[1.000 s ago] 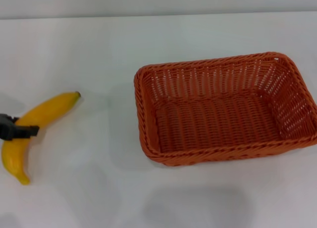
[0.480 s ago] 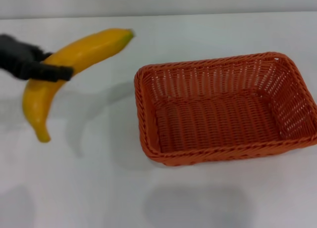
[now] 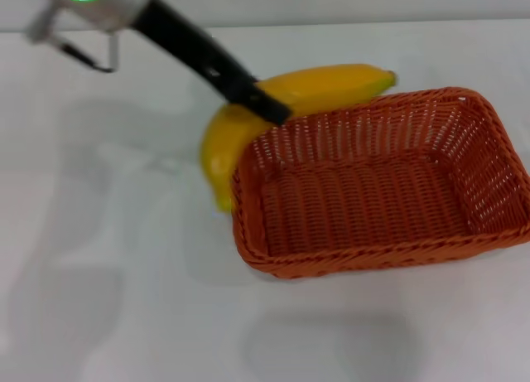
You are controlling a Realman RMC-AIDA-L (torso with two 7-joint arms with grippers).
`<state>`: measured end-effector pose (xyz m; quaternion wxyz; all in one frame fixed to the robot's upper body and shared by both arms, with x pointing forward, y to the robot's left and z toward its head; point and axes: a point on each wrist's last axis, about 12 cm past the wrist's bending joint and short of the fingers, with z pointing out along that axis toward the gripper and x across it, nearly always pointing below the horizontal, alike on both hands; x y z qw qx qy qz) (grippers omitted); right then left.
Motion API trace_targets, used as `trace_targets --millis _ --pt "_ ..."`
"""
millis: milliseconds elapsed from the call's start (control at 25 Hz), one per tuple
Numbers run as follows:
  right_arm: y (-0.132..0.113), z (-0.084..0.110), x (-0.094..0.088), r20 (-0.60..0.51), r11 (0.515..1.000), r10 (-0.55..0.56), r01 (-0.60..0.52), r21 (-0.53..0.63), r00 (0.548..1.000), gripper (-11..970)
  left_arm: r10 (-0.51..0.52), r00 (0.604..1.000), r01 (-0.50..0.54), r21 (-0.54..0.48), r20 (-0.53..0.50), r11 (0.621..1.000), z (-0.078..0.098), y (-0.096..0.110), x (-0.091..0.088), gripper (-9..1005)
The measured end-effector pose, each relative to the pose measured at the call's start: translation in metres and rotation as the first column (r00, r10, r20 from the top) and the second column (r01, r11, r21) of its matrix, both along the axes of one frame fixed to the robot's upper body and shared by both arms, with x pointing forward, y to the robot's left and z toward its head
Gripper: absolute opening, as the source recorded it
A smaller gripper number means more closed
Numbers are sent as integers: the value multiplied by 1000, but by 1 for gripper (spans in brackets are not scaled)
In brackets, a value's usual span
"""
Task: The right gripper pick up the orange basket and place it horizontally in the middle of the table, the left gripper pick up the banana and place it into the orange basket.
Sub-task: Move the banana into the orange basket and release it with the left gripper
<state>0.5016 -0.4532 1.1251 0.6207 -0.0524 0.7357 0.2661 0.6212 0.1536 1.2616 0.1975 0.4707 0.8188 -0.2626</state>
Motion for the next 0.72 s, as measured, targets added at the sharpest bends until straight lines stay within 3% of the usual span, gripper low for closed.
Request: trace_targets --millis 160,320,720 --pt "3 2 3 14 1000 18 -18 -5 1000 871 -17 1000 16 43 25 999 -13 -42 8 561" --pt "5 4 5 20 1000 28 -28 -4 999 871 -45 999 42 86 27 995 -32 -69 8 570" --pt "5 3 2 19 1000 30 -30 -3 999 871 -71 997 67 98 35 993 -60 -88 0 592"
